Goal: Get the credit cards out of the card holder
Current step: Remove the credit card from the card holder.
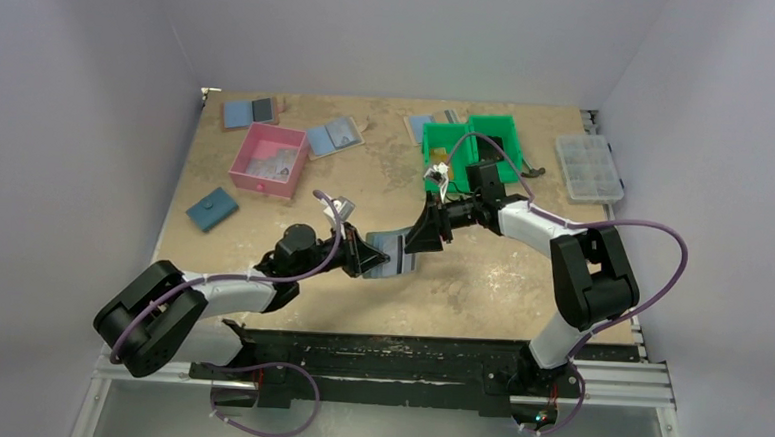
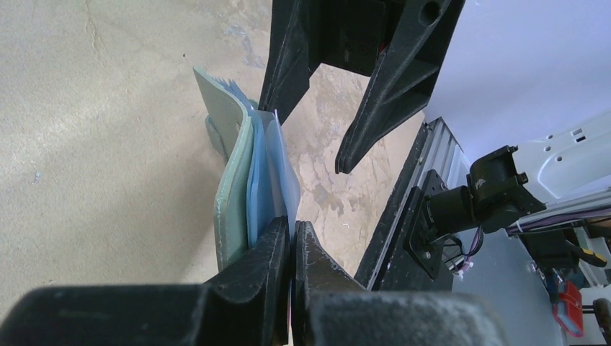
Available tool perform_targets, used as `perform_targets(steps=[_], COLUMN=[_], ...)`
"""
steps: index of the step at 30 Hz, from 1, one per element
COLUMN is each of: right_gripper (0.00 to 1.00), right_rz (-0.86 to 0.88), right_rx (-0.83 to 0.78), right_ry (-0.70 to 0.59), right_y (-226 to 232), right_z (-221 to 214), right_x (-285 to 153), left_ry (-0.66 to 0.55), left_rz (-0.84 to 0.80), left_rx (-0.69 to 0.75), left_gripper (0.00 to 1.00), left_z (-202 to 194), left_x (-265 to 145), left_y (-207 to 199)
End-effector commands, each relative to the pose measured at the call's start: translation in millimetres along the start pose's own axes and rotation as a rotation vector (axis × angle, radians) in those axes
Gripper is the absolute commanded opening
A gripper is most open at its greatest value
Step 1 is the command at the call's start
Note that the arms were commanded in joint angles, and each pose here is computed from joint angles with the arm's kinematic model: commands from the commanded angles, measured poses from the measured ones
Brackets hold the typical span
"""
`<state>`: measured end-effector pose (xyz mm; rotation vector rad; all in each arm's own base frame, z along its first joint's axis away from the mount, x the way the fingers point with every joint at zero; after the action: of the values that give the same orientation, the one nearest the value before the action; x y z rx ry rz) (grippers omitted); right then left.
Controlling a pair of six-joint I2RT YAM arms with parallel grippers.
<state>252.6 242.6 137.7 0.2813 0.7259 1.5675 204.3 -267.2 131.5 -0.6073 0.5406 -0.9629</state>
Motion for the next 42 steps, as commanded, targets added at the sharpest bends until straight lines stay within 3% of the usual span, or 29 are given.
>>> perform_targets(steps=[1,13,17,22,25,28,34,40,42], right_gripper=[0.56,0.48,0.31,0.0,0.0,0.0,0.0,0.0,0.0], right_rz=[0.031,0.113,0.118,0.107,0.083,0.069,0.056,0.038,0.026], right_rx=[-0.035,0.032,0.05,0.06,0.05,0.041,0.046,0.054,0.059], right_ry=[-0.034,-0.061,-0.061,-0.062,-0.058,-0.05,-0.046,-0.044,-0.043], right_y=[9.0,20.0,18.8,15.8,13.3,10.2,6.2,2.1,-0.7], right_z=[11.1,12.6,12.4,12.3,12.3,10.6,8.0,6.3,5.0], right_x=[-3.3,-0.9,0.0,0.4,0.4,-0.1,0.5,0.0,-0.2], left_ry=[-0.121,-0.158,-0.159,-0.163,-0.16,-0.16,-0.155,-0.154,-0.159], left_rz=[-0.094,-0.154,-0.153,-0.129,-0.084,-0.051,-0.043,-0.034,-0.027], left_rx=[0.059,0.049,0.04,0.034,0.02,0.001,-0.01,-0.026,-0.034], left_gripper=[0.0,0.0,0.0,0.0,0.02,0.16,0.23,0.18,0.03], left_z=[28.2,34.8,33.3,32.4,32.2,32.9,32.8,29.1,28.4], left_x=[-3.1,-3.7,-3.3,-3.4,-3.9,-6.4,-11.3,-14.2,-15.9], left_y=[-23.0,-33.6,-32.1,-27.9,-21.2,-16.7,-15.2,-9.7,-6.5])
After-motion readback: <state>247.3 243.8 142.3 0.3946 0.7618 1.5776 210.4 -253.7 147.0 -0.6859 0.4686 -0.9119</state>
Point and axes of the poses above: each gripper's point midway between its finger pads, its own x axis out along the fingers, its own y axis along the line the jaws close on, z = x × y, the point moved 3 cm from there along -x, back along the fingers, and after that the axes turned 3 degrees about -x, right-handed, at the moved point
